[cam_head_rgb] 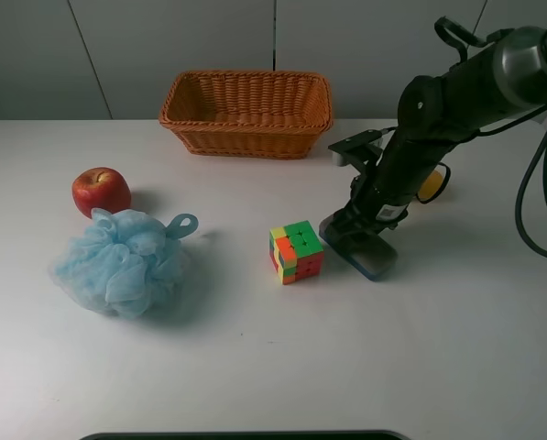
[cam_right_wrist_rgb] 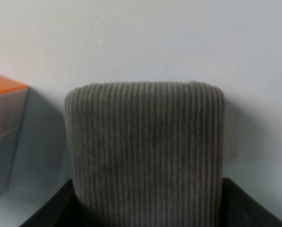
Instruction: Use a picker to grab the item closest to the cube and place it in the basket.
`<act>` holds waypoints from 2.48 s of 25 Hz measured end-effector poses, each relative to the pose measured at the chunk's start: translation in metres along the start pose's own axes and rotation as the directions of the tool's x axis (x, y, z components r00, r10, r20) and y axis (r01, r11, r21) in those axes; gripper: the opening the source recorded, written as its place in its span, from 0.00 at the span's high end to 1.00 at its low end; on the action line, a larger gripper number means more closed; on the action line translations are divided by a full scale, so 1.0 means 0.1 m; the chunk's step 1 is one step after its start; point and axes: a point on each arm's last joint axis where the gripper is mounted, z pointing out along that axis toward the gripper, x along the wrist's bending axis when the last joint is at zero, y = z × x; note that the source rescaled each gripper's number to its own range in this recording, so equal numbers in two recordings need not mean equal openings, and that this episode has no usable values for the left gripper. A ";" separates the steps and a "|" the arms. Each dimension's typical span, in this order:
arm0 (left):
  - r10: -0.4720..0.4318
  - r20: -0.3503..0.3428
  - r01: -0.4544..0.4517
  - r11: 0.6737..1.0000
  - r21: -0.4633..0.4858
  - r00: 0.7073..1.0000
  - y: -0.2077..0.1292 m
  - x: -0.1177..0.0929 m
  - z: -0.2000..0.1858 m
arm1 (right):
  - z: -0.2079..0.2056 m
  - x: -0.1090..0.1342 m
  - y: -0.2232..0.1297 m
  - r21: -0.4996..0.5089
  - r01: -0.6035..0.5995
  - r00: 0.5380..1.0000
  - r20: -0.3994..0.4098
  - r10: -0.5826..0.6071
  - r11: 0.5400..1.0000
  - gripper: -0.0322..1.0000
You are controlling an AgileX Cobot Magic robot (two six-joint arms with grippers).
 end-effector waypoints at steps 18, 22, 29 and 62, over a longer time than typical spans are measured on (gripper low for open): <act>0.000 0.000 0.000 1.000 0.000 1.000 0.00 0.00 0.00 | -2.43 0.11 1.19 -0.746 0.145 0.986 0.165 -0.032 0.650 0.93; 0.000 0.000 0.000 1.000 0.000 1.000 0.00 0.00 0.00 | -2.08 0.18 1.69 -0.773 0.139 0.990 0.132 -0.058 0.619 0.93; 0.002 0.000 -0.002 1.000 0.000 1.000 0.00 0.00 0.00 | -1.00 0.26 2.31 -0.730 0.079 0.996 0.029 -0.085 0.679 0.93; 0.004 0.000 -0.004 1.000 0.000 1.000 0.00 0.00 0.00 | -1.26 0.12 2.18 -0.622 0.173 0.984 0.081 -0.157 0.764 0.00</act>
